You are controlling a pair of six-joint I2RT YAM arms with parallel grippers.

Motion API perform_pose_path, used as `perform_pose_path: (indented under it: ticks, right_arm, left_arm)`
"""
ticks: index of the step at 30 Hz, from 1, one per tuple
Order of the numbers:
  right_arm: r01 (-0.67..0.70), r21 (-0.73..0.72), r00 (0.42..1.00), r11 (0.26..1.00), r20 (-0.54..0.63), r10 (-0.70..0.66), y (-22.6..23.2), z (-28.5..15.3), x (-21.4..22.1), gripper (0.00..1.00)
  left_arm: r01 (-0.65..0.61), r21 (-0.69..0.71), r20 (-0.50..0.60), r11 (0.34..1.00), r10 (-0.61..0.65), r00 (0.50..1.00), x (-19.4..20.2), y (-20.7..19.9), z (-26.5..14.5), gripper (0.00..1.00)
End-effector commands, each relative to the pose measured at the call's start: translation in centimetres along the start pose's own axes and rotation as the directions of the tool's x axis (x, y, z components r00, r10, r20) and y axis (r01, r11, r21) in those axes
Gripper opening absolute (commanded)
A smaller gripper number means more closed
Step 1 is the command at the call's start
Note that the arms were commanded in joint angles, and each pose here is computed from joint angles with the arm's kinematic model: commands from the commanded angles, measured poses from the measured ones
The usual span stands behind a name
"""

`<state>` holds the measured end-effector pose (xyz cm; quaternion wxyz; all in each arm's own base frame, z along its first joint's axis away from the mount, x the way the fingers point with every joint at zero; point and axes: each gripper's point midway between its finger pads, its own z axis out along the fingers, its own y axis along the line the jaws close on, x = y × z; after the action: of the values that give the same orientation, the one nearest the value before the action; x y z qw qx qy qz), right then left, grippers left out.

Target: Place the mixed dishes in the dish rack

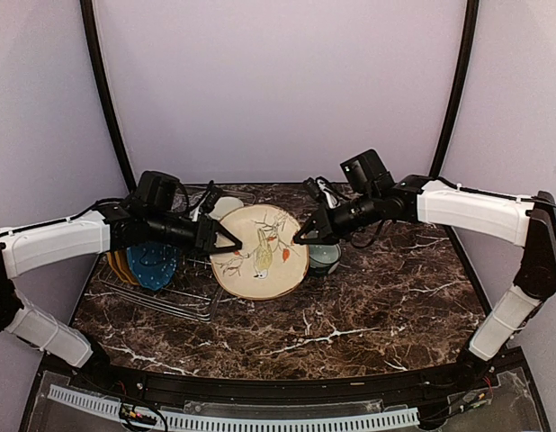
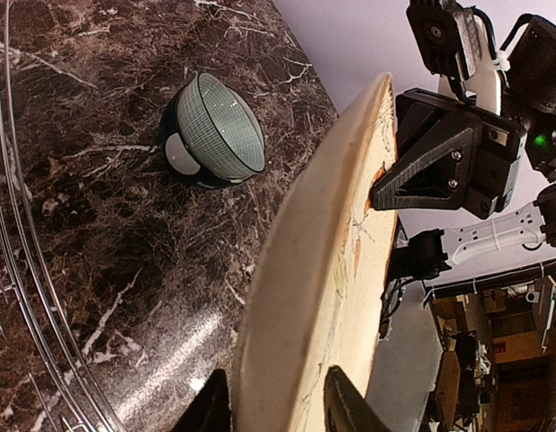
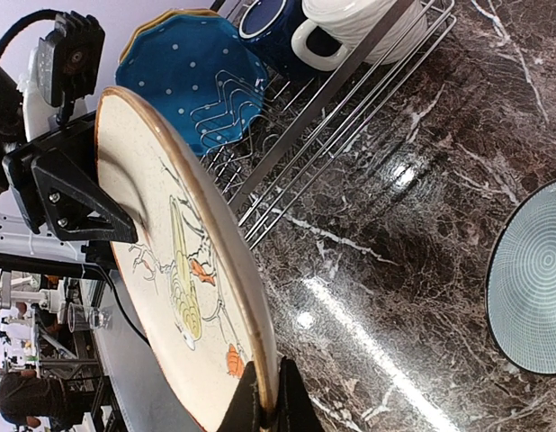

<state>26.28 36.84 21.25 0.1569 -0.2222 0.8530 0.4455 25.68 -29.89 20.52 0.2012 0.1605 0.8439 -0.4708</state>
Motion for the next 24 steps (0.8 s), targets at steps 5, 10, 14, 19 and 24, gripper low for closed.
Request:
perform_pose_path:
  ticks: [5,10,14,19,24]
  right_arm:
    - [0.099,-0.095,0.992,0.991,0.088,-0.09,2.6,-0.5,-2.8,0.0]
    - [0.099,-0.088,0.993,0.991,0.075,-0.092,2.1,-0.1,-2.5,0.0]
    - [0.101,-0.098,0.994,0.99,0.059,-0.095,1.9,0.2,-2.1,0.0]
    - [0.104,-0.106,0.994,0.989,0.047,-0.1,1.9,0.3,-1.8,0.28]
    - [0.114,-0.086,0.993,0.99,0.053,-0.11,1.7,0.1,-1.7,0.68]
  left_arm:
    - [-0.025,0.039,0.008,0.999,0.025,1.0,-0.6,-1.4,-0.3,0.2]
    - [-0.036,0.046,0.017,0.998,0.035,0.999,-1.0,-1.9,-0.5,0.07]
    - [-0.05,0.051,0.038,0.997,0.048,0.998,-1.4,-2.3,-0.9,0.01]
    - [-0.079,0.035,0.096,0.996,0.075,0.993,-2.3,-2.9,-2.0,0.01]
    - [-0.102,-0.027,0.142,0.994,0.105,0.984,-3.1,-3.1,-3.8,0.01]
